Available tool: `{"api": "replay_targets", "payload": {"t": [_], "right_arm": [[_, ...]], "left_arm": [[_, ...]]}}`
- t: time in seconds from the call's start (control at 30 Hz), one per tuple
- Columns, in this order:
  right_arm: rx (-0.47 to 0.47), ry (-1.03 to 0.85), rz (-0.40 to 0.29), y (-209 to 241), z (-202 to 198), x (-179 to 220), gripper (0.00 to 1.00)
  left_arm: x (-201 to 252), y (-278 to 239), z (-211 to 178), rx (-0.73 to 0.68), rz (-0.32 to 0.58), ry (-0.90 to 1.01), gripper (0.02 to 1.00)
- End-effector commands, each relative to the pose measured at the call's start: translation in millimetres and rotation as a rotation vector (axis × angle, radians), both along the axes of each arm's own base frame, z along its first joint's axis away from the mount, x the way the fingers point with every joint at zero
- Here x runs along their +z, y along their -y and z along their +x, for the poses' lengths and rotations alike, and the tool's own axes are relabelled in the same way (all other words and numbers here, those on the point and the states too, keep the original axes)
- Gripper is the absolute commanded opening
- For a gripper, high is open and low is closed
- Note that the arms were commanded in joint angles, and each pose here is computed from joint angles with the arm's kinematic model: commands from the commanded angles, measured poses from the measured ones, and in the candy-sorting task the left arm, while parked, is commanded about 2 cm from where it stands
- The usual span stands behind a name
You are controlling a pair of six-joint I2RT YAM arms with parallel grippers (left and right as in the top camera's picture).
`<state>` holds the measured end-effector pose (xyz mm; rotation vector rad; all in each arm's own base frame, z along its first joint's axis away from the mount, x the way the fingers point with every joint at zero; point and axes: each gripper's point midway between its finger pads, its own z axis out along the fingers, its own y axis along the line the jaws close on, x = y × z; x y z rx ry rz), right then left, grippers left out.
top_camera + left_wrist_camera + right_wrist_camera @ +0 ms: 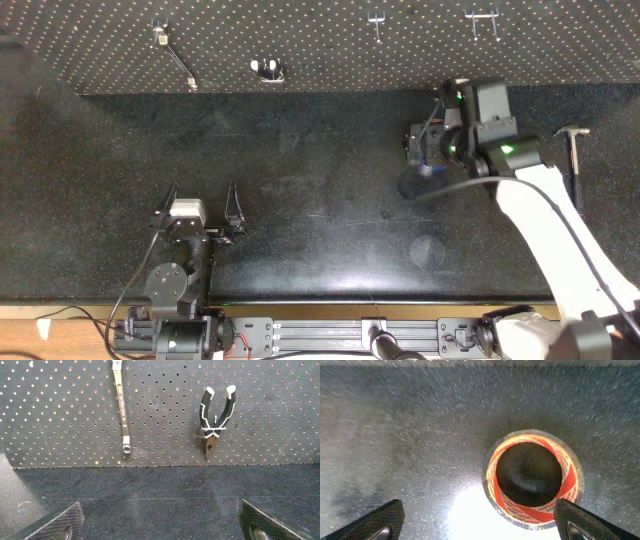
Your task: Place Tools Onto Pegboard
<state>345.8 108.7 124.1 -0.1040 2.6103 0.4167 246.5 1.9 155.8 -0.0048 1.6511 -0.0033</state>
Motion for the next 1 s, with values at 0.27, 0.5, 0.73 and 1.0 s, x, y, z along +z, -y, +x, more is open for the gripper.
{"api": "replay_targets", "payload": {"t": [0.27, 0.5, 0.73, 1.0], "right_arm": [[0.002, -0.135, -0.021, -8, 20, -34, 0.976], [0.002, -0.159, -0.151, -8, 18, -57, 0.974], [-0.011, -0.155, -0.198, -3, 19, -61, 0.976], [-0.002, -0.152, -0.205, -2, 19, -61, 0.676]], "left_arm": [[0, 0, -1, 0.001, 0.012, 0.0, 0.996], [0, 0, -1, 0.001, 0.012, 0.0, 0.996], [0, 0, -1, 0.001, 0.012, 0.0, 0.996], [0, 0, -1, 0.001, 0.012, 0.0, 0.996]]}}
